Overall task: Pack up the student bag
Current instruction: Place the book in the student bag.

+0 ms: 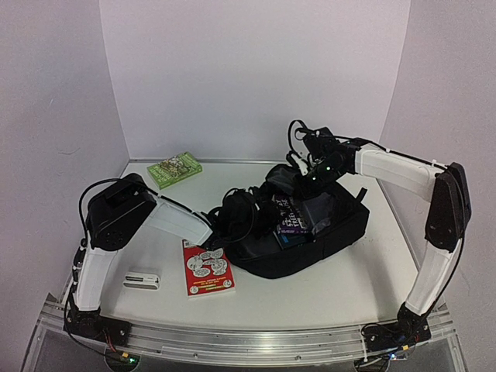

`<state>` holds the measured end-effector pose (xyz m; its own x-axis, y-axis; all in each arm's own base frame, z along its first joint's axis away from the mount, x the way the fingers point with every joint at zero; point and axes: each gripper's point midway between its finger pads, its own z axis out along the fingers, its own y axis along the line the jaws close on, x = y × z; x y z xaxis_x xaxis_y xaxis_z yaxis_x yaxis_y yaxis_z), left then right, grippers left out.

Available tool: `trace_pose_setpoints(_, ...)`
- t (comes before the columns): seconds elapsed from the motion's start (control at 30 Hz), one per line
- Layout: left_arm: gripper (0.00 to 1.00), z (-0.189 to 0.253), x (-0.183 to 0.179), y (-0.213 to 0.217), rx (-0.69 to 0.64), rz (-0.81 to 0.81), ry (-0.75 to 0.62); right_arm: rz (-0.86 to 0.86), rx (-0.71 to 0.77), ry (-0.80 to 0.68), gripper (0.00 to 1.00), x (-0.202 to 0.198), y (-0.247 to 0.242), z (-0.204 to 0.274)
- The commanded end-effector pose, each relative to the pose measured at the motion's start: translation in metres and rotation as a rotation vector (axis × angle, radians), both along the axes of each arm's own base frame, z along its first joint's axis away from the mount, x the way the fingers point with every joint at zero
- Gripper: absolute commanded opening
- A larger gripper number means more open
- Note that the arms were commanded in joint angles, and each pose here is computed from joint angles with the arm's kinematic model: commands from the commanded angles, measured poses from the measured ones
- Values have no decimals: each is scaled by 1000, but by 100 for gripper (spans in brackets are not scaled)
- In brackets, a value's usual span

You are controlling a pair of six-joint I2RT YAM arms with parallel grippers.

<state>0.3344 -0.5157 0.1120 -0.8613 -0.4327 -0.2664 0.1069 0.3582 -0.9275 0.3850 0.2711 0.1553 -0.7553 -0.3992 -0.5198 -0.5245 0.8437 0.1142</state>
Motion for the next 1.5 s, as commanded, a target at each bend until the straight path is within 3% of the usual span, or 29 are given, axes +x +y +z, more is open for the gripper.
trace_pose_setpoints(0.0, 57, 13, 3, 23, 106, 90, 13, 15, 87, -65, 0, 11, 18, 29)
trace_pose_setpoints(0.1, 63, 18, -1, 22, 142, 88, -1, 16, 85, -64, 0, 11, 18, 27)
trace_pose_setpoints(0.3, 63, 5, -4, 19, 156, 80, 40, 17, 85, -68, 0, 11, 17, 29)
trace_pose_setpoints(0.47, 43, 15, -13, 6, 168, 44, -14, 16, 83, -64, 0, 11, 16, 27)
trace_pose_setpoints(0.63, 13, 18, -16, -20, 149, -47, -41, 18, 88, -60, 0, 10, 17, 27)
trace_pose_setpoints(0.93, 11, 14, -11, -55, 78, -196, -38, 15, 94, -66, 0, 9, 16, 32)
trace_pose_setpoints(1.07, 18, 21, -13, -44, 81, -203, -62, -3, 95, -66, 0, 13, 7, 32)
trace_pose_setpoints(1.3, 55, 58, -26, -4, 160, -174, -166, -29, 61, -47, 0, 15, -15, 18)
trace_pose_setpoints(1.47, 69, 60, -20, 42, 217, -100, -141, -41, 22, -29, 0, 13, -33, 3)
